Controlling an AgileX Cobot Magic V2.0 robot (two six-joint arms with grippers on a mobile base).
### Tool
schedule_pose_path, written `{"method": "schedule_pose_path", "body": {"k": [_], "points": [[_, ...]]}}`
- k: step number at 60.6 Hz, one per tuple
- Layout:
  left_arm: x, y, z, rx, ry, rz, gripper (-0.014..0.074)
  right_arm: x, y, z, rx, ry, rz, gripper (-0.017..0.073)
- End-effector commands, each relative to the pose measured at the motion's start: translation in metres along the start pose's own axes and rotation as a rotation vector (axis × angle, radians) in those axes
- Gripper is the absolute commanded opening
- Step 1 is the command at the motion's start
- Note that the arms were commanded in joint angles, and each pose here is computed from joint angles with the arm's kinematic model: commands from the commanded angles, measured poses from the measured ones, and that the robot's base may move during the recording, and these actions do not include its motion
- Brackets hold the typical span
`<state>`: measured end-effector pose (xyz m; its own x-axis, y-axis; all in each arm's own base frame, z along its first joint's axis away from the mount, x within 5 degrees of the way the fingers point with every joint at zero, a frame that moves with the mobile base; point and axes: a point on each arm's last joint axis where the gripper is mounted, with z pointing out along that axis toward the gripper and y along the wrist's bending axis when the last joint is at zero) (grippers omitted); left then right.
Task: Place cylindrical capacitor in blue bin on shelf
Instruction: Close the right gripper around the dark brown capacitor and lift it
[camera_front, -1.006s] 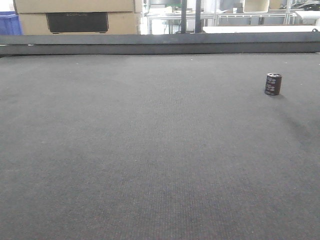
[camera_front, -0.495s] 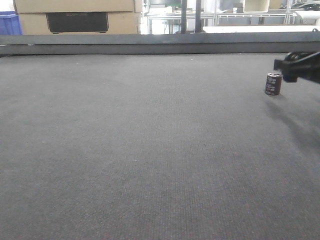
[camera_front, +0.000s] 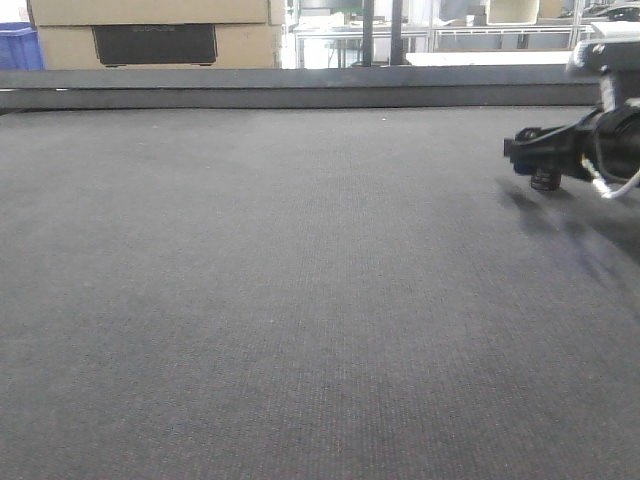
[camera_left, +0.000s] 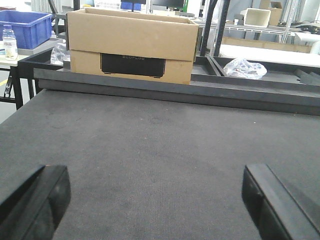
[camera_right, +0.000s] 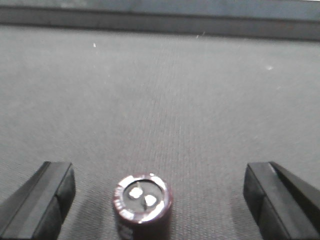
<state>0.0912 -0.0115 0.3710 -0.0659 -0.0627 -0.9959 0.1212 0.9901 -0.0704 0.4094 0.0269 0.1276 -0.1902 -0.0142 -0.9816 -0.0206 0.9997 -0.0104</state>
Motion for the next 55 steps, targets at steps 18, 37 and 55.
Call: {"method": "schedule_pose_path", "body": {"k": [18, 37, 55], "points": [[-0.003, -0.001, 0.000, 0.007, -0.016, -0.002, 0.0602, 0.011, -0.010, 0.014, 0.018, 0.034, -0.002, 0.0419], [-0.003, -0.001, 0.000, 0.007, -0.016, -0.002, 0.0602, -0.009, -0.009, 0.010, 0.006, -0.017, -0.012, -0.0033], [0.035, 0.009, 0.011, -0.067, 0.071, 0.045, 0.0601, -0.101, -0.010, -0.029, -0.003, -0.079, -0.003, -0.0059]]}}
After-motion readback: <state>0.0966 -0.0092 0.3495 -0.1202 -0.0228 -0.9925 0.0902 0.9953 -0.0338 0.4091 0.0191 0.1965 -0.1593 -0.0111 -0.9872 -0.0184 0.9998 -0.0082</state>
